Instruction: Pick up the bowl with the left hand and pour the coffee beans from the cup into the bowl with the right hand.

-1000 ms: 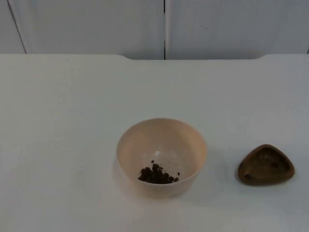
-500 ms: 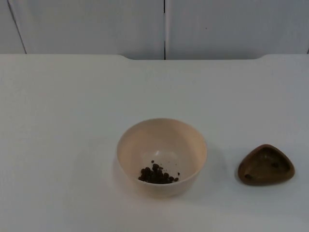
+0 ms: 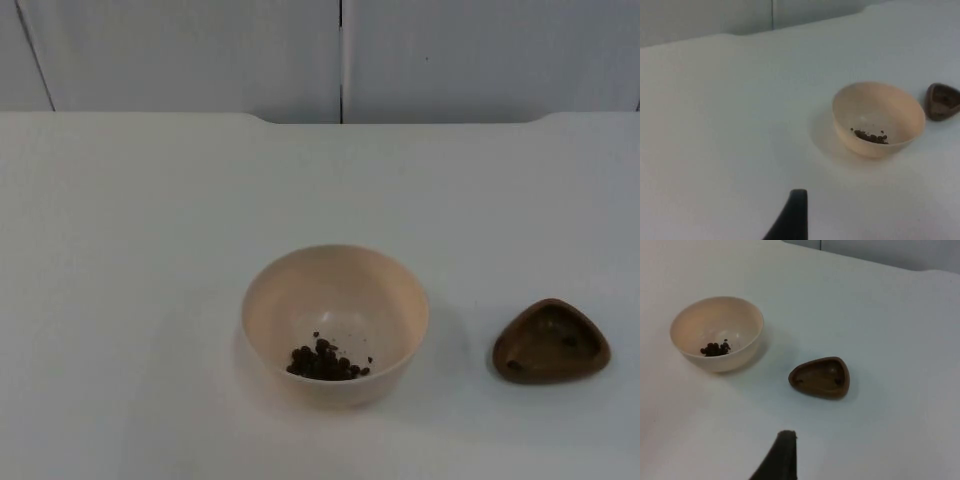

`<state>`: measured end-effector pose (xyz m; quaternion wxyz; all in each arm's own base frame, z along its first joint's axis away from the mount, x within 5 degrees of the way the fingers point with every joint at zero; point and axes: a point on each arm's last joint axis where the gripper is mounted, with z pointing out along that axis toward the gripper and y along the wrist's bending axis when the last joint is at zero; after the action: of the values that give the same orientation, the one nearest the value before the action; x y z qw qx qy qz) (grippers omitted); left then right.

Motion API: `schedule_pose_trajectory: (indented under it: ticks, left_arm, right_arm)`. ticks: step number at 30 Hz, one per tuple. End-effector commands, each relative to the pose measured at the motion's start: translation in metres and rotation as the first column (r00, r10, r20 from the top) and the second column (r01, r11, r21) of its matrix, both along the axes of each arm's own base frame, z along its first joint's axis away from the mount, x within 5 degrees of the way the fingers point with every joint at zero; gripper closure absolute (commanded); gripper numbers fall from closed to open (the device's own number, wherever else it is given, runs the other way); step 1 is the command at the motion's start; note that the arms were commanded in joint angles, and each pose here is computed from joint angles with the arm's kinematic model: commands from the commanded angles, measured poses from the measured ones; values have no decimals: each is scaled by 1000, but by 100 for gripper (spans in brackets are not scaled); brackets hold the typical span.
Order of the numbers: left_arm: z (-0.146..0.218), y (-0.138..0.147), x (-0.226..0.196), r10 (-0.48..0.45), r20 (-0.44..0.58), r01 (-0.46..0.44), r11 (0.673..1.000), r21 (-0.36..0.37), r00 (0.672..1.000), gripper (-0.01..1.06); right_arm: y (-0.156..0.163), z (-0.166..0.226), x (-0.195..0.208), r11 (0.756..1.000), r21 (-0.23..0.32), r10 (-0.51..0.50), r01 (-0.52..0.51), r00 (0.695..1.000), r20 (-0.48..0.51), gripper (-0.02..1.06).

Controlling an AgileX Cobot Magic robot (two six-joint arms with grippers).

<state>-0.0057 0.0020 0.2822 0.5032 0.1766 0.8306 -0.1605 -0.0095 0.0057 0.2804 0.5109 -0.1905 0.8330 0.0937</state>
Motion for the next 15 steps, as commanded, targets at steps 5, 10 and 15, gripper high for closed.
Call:
schedule_pose_trajectory:
  ticks: [5, 10, 15]
  left_arm:
    - [-7, 1, 2, 11, -21, -10, 1000, 28, 1000, 17]
    - [-7, 1, 2, 8, -20, -7, 1000, 30, 1000, 17]
    - [-7, 1, 2, 8, -20, -7, 1000, 30, 1000, 17]
  right_arm:
    - [-1, 0, -1, 1000, -3, -3, 4, 1000, 5, 13]
    - [-1, 0, -1, 1000, -3, -3, 4, 1000, 5, 13]
    - [-1, 0, -1, 1000, -3, -3, 4, 1000, 5, 13]
